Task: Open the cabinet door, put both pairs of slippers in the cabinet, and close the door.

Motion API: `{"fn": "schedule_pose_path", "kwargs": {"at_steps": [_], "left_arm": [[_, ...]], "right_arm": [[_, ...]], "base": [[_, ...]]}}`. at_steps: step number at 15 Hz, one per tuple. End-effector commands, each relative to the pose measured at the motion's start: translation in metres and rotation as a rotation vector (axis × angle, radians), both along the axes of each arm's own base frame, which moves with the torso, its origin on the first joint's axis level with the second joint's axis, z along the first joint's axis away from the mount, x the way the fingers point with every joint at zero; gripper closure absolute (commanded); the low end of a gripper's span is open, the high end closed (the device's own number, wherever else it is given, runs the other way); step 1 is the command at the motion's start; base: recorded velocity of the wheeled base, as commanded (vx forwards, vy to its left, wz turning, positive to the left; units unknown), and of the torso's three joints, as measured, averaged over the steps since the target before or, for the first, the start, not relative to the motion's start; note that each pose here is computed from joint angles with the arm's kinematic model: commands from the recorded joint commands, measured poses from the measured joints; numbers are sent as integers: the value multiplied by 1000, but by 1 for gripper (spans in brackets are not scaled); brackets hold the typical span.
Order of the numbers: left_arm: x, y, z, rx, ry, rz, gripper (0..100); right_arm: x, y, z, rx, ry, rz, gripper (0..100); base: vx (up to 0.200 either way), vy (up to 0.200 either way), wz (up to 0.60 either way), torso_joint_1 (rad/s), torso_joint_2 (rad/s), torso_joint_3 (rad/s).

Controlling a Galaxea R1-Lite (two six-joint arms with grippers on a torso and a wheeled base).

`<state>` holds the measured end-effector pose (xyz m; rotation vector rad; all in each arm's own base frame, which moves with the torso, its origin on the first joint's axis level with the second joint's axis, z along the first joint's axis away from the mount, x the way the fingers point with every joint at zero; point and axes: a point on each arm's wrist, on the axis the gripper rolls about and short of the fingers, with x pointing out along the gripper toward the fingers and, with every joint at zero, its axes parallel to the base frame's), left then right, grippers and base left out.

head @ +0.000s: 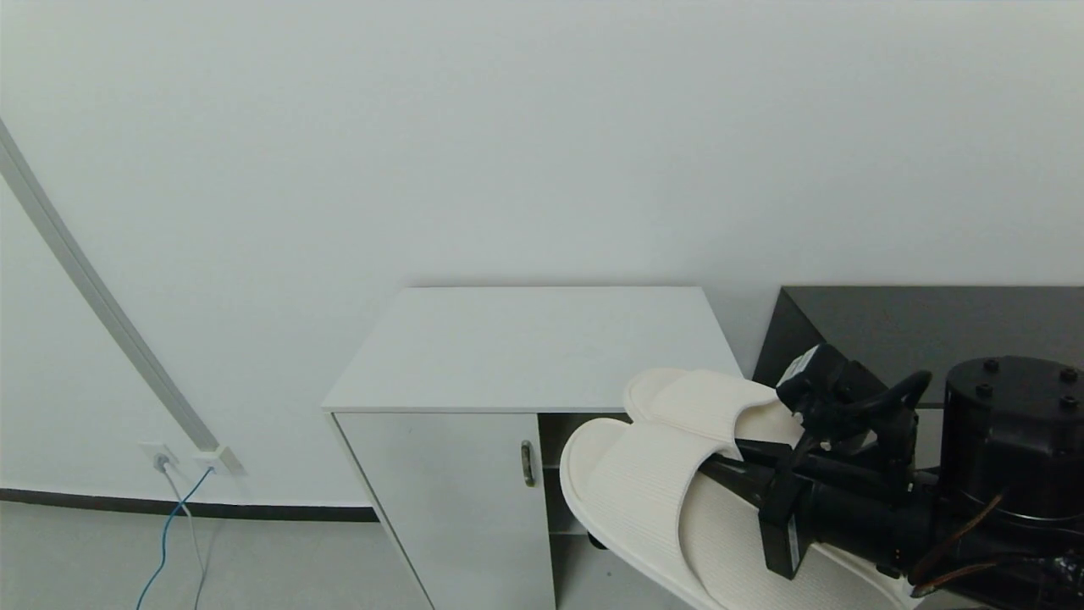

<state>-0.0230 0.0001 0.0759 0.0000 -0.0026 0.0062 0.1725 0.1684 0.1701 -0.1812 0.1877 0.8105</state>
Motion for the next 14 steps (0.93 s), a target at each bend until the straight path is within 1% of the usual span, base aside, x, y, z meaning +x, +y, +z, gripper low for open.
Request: {"fn": "schedule_pose_path", "kwargs": {"at_steps": [1, 6, 14], "left_arm": [[0, 0, 0, 0, 1, 1, 100], [0, 0, 0, 0, 1, 0, 100], [0, 0, 0, -2, 1, 0, 100]], "right_arm": [[-1, 0, -1, -2, 3, 8, 100], [-7, -5, 4, 14, -14, 7, 100], [-5, -3, 0, -1, 0, 10, 100]], "base": [[0, 0, 0, 0, 0, 0], [0, 0, 0, 0, 0, 0], [0, 0, 0, -148, 337, 192]]}}
